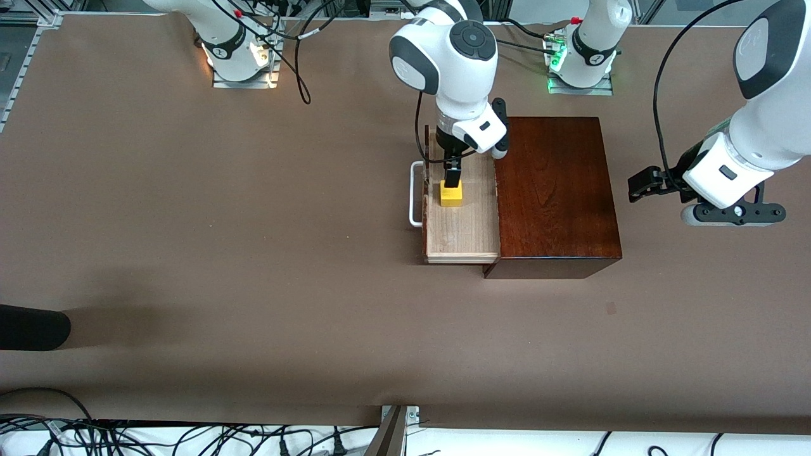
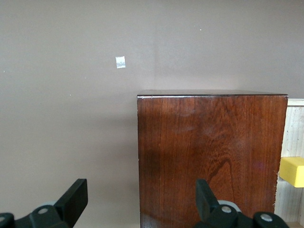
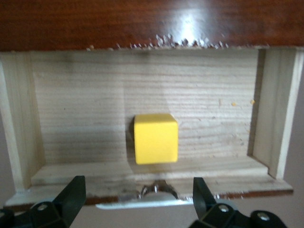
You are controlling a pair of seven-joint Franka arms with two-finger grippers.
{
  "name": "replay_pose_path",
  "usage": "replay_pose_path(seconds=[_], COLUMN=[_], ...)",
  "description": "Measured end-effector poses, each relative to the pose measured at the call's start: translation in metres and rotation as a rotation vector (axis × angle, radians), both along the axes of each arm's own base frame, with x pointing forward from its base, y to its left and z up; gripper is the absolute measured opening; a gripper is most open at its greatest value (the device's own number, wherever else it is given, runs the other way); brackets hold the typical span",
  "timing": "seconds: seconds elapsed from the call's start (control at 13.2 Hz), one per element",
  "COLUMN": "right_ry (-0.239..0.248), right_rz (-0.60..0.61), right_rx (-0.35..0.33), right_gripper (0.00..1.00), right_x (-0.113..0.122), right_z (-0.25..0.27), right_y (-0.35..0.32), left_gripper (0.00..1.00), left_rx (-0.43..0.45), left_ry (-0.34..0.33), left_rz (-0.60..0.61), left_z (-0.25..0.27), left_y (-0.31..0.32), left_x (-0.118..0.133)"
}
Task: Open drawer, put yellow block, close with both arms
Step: 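Withdraw the right gripper while the left gripper reaches toward the drawer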
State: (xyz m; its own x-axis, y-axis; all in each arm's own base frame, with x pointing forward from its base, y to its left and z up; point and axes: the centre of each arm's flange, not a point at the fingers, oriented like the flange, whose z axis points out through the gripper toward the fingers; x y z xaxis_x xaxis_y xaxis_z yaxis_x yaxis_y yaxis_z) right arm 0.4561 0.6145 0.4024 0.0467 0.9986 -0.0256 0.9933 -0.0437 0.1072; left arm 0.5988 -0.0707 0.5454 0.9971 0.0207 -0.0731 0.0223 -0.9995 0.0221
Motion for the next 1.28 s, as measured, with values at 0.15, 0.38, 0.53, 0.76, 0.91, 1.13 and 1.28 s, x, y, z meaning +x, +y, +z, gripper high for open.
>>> replay_pose_path(seconds=[0.15,0.38,0.53,0.76,0.91,1.13,1.28], right_ry=[0.007,0.039,0.061,0.078,0.091,0.09,0.094], right_rz=[-0.061,-0.189,-0.262,-0.378,-0.466,-0.572,-0.648], right_rx=[-0.009,0.025,0.026,0.028,0.034,0.042,0.055], right_gripper=[1.0,1.0,1.0,1.0,1.0,1.0,1.0], right_x=[0.031,0.091,0.119,0.156,0.179,0.198,0.198], right_z=[0.014,0.048,0.07,0.101,0.12,0.146,0.168], right_y=[-0.03,-0.101,-0.149,-0.224,-0.284,-0.357,-0.402], left_gripper=[1.0,1.0,1.0,1.0,1.0,1.0,1.0], left_rx=[-0.001,-0.006,-0.009,-0.014,-0.018,-0.021,-0.02], left_ry=[-0.001,-0.005,-0.011,-0.013,-0.016,-0.018,-0.011], left_rz=[-0.009,-0.04,-0.05,-0.081,-0.114,-0.165,-0.172], left_z=[0.0,0.003,0.006,0.007,0.009,0.01,0.009], left_y=[-0.005,-0.022,-0.028,-0.045,-0.064,-0.094,-0.098], left_x=[-0.001,-0.003,-0.003,-0.006,-0.01,-0.017,-0.019])
